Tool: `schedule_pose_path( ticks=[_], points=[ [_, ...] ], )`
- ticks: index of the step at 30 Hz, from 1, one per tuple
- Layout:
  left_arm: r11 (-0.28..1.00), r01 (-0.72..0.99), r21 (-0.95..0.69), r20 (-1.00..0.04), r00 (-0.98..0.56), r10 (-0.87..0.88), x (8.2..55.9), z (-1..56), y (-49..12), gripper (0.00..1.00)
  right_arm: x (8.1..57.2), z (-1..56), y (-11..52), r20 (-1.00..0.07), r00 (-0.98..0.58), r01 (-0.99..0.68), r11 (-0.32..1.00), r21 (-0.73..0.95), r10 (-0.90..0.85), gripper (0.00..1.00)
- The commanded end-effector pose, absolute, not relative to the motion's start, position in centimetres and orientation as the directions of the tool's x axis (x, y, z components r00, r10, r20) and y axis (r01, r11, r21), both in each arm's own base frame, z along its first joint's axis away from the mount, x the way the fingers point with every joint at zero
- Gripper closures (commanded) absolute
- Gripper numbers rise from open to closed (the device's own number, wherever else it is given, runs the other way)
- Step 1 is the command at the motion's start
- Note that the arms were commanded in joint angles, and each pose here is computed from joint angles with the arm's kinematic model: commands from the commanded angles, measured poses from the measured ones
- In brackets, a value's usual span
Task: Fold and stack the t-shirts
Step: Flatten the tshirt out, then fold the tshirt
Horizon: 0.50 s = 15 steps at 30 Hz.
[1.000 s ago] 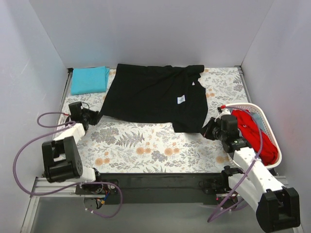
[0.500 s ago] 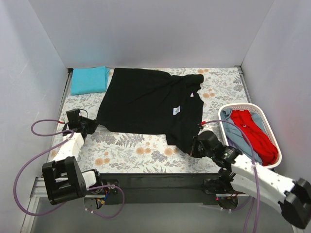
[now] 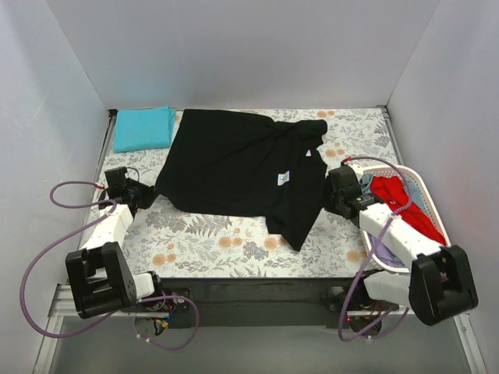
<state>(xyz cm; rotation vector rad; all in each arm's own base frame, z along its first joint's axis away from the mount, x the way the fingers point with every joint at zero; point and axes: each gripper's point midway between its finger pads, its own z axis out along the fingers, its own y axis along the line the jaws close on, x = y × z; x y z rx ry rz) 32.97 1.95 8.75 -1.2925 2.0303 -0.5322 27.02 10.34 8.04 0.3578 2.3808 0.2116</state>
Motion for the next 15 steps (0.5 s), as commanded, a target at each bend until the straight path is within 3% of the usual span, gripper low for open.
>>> schedule_pose_path(
  ticks=[1, 6, 11, 15],
  points=[
    [0.467, -0.604, -0.646, -0.346, -0.314, -0.884, 34.2, 10.3, 2.3, 1.00, 31.1, 8.1, 9.2, -0.628, -0.721, 0.213, 0.956, 0.202, 0.294, 0.45],
    [0.476, -0.604, -0.639, -0.352, -0.321, -0.879, 34.4, 10.5, 2.4, 1.00, 34.5, 5.2, 10.6, -0.567, -0.767, 0.207, 0.952, 0.226, 0.302, 0.47],
    [0.473, -0.611, -0.635, -0.351, -0.317, -0.881, 34.1, 10.3, 2.6, 1.00, 33.5, 3.0, 10.6, -0.521, -0.792, 0.235, 0.947, 0.219, 0.317, 0.60],
    [0.470, -0.618, -0.630, -0.349, -0.316, -0.883, 33.8, 10.0, 2.7, 1.00, 31.9, 2.8, 9.8, -0.522, -0.779, 0.274, 0.937, 0.215, 0.347, 0.90]
  ],
)
